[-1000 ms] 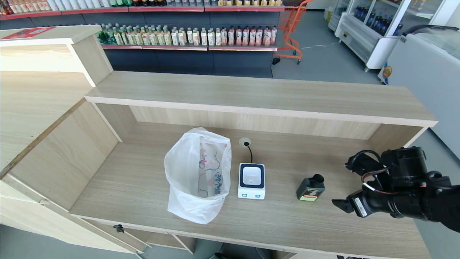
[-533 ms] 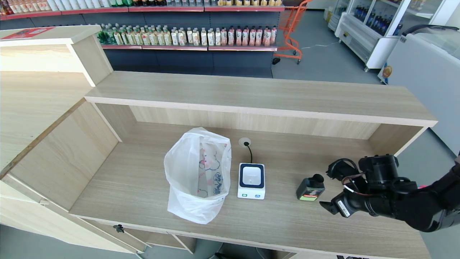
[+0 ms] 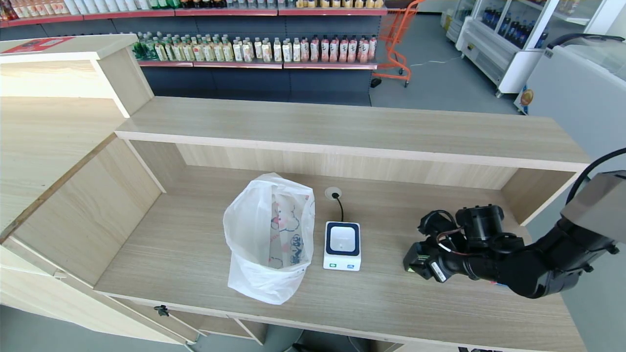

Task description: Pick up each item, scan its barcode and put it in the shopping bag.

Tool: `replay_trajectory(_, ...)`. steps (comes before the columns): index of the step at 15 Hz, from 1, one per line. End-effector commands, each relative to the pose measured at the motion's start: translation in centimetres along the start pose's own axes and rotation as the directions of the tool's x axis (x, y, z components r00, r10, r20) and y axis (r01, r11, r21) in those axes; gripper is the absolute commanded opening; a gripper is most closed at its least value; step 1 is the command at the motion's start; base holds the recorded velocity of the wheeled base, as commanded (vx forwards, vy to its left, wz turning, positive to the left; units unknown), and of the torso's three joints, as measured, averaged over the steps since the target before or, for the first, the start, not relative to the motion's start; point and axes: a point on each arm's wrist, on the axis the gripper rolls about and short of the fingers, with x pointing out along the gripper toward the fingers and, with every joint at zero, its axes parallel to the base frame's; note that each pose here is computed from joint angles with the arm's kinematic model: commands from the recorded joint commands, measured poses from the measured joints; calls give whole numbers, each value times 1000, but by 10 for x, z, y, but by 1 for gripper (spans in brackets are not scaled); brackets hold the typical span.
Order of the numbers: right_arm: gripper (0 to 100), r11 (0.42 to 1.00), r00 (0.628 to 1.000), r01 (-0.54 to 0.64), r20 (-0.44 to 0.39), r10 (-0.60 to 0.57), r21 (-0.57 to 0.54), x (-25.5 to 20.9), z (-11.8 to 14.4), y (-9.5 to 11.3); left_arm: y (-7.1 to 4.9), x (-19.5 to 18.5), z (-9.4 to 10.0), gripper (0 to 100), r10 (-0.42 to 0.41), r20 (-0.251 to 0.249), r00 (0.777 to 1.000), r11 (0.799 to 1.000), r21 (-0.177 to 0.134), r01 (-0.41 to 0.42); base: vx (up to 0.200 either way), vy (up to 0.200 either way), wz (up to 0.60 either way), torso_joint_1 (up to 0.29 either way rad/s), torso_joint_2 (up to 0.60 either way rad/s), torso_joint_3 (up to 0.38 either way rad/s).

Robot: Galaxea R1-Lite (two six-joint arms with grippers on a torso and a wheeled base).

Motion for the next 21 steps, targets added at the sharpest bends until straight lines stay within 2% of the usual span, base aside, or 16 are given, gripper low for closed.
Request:
replay_trajectory(1, 100, 1000, 1000, -19, -1, 19, -8, 14, 1, 5, 0, 0, 0, 100, 0, 0, 1000, 1000, 0, 0, 0, 0, 0, 0, 0, 0)
replay_trajectory(4, 100, 999, 999, -28, 44, 29, -21, 25, 14, 7, 0, 0, 0, 100, 0, 0, 1000, 1000, 0, 0, 0, 0, 0, 0, 0, 0)
replay_trajectory(7, 100, 999, 998, -43, 53, 44, -27, 33, 18, 14, 0, 0, 0, 100, 0, 0, 1000, 1000, 0, 0, 0, 0, 0, 0, 0, 0)
replay_trajectory(8, 0, 999, 997, -43, 56, 45, -29, 36, 20, 15, 0, 0, 0, 100, 0, 0, 1000, 1000, 0, 0, 0, 0, 0, 0, 0, 0)
replay_trajectory(12, 0, 998, 997, -60, 55, 61, -23, 32, 20, 22, 0, 0, 0, 100, 0, 0, 1000, 1000, 0, 0, 0, 0, 0, 0, 0, 0)
replay_trajectory(15, 0, 994, 992, -63, 114, 53, 88, 10, 32, 25, 0, 0, 0, 100, 0, 0, 1000, 1000, 0, 0, 0, 0, 0, 0, 0, 0)
replay_trajectory(16, 0, 990, 989, -59, 139, 41, 131, -9, 37, 22, 0, 0, 0, 100, 0, 0, 1000, 1000, 0, 0, 0, 0, 0, 0, 0, 0)
replay_trajectory(18, 0, 988, 984, -42, 180, 14, 150, -44, 39, 16, 0, 0, 0, 100, 0, 0, 1000, 1000, 0, 0, 0, 0, 0, 0, 0, 0)
replay_trajectory(19, 0, 987, 976, -11, 218, -25, 162, -77, 34, 8, 0, 0, 0, 100, 0, 0, 1000, 1000, 0, 0, 0, 0, 0, 0, 0, 0)
replay_trajectory(20, 0, 988, 966, 37, 247, -74, 152, -107, 23, 2, 0, 0, 0, 100, 2, 0, 1000, 1000, 0, -2, 0, 0, 0, 0, 0, 0)
replay_trajectory(21, 0, 993, 959, 109, 257, -119, 54, -141, 5, -2, 0, 0, 0, 100, 0, 0, 1000, 1000, 0, 0, 0, 0, 0, 0, 0, 0)
